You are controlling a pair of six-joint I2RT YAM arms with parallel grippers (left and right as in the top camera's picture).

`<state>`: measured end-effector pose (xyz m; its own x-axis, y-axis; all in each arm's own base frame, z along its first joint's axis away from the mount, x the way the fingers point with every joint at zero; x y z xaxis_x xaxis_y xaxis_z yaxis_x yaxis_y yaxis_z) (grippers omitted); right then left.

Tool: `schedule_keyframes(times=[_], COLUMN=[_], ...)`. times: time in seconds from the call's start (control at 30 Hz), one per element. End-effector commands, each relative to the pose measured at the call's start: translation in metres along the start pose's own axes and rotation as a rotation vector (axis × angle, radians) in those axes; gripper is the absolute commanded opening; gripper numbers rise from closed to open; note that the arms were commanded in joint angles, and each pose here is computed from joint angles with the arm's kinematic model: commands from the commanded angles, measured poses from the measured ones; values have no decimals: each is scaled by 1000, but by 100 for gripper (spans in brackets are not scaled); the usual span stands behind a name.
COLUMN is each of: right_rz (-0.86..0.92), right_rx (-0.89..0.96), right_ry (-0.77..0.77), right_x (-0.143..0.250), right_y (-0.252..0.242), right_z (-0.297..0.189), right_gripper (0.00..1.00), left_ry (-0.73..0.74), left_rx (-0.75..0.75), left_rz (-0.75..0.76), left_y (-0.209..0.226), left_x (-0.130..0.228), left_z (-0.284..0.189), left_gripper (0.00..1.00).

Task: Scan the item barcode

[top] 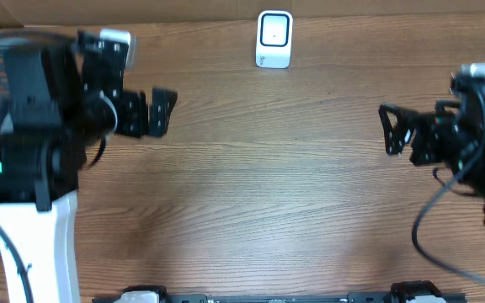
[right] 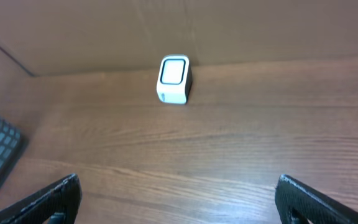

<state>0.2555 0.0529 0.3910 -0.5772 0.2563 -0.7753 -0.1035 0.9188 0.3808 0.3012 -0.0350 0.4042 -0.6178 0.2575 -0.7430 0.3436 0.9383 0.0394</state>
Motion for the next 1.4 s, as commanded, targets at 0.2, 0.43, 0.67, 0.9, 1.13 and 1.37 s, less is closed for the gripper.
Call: schedule_keyframes(times=[0.2, 0.43, 0.67, 0.9, 1.13, 1.37], right_rz=[57, 80, 92, 107, 114, 114], right_rx=[-77, -63, -50, -36, -14, -15], right_ry=[140, 211, 250, 292, 361, 360], right_x=[0, 9, 16, 25, 38, 38], right_y=[8, 3, 0, -3, -7, -8], right_z=[38, 54, 57, 56, 57, 58], right_gripper=[100, 100, 100, 100, 100, 100], left_ry=[131, 120, 108, 189, 416, 591], left_rx=[62, -314, -622, -814, -771, -686], left_rz=[-53, -366, -768, -1042, -1209, -1278], left_y=[12, 90, 178, 245, 283, 317], left_x=[-2, 2, 59, 138, 211, 264], left_z=[60, 18, -66, -104, -67, -4], left_gripper=[98, 98, 100, 100, 98, 100])
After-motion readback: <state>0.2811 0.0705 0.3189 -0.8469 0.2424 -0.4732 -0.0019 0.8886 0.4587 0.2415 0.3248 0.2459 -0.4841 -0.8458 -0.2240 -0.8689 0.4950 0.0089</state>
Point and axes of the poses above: each gripper's point midway between its finger pads, its own z axis out along the fingers, its own y axis along the line the jaws close on, x = y × z, the point moved 3 cm from there along -z, back along the fingers, and after that the axes turned 9 degrees about z, right-handed, at the moved point
